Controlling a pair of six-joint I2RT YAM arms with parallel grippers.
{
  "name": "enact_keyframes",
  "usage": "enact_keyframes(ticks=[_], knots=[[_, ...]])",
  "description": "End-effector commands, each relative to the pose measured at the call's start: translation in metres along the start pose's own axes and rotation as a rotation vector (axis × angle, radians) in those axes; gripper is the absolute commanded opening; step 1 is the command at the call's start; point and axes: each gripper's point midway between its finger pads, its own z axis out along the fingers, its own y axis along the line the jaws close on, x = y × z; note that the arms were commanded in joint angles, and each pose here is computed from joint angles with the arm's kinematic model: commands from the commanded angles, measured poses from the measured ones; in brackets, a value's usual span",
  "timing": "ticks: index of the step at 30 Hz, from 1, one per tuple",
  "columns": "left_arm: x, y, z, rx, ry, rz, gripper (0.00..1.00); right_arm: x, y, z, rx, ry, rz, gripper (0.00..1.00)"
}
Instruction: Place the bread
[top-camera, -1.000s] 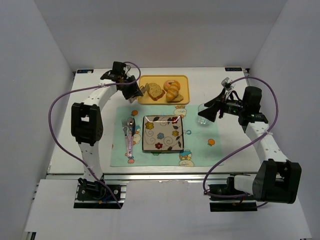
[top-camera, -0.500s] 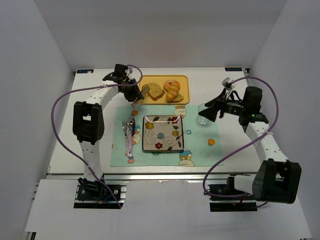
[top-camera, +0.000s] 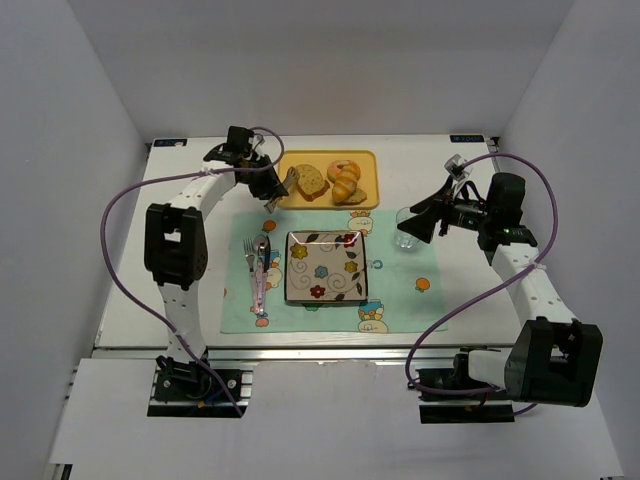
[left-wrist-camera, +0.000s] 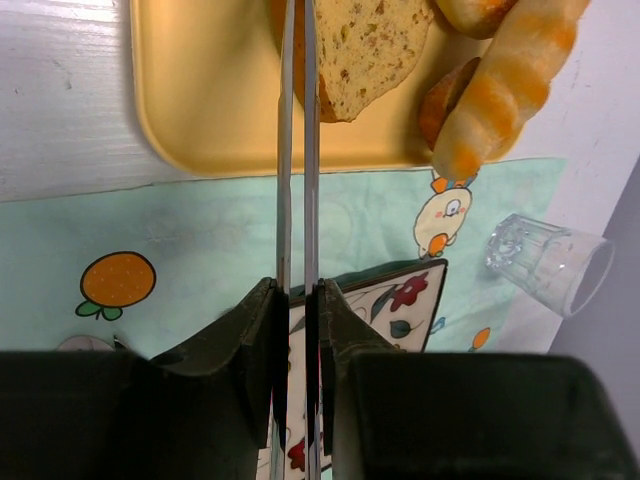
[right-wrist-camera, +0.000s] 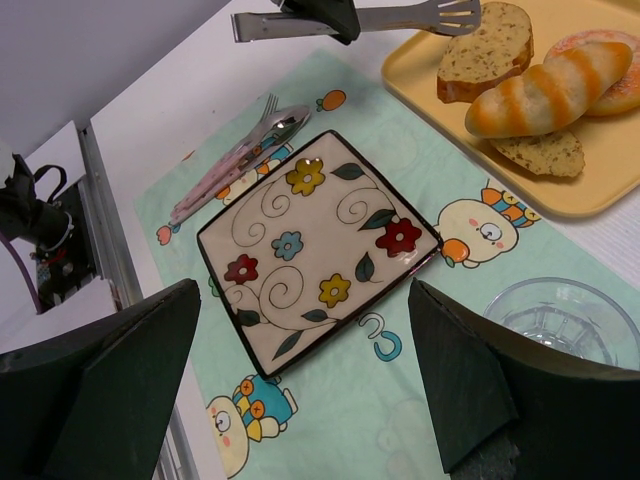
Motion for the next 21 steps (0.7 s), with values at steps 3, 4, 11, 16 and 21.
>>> enact_keyframes(ticks=[3, 4, 11, 16, 21], knots=[[-0.034, -0.060, -0.065, 0.158, -0.152, 0.060, 0.05, -0.006, 0.001, -0.001, -0.015, -0.018, -0.036, 0.89], [-0.033, -0.062, -0.068, 0.172, -0.153, 0.062, 0.05, -0.007, 0.002, -0.001, -0.016, -0.019, -0.038, 0.89], [-0.013, -0.063, -0.090, 0.186, -0.138, 0.080, 0.03, -0.006, 0.002, -0.001, -0.019, -0.019, -0.036, 0.89], [0.016, -0.061, -0.115, 0.219, -0.131, 0.120, 0.03, -0.006, 0.001, -0.001, -0.019, -0.019, -0.036, 0.89], [0.078, -0.048, -0.130, 0.286, -0.001, 0.207, 0.03, -0.006, 0.001, -0.001, -0.021, -0.017, -0.032, 0.89]])
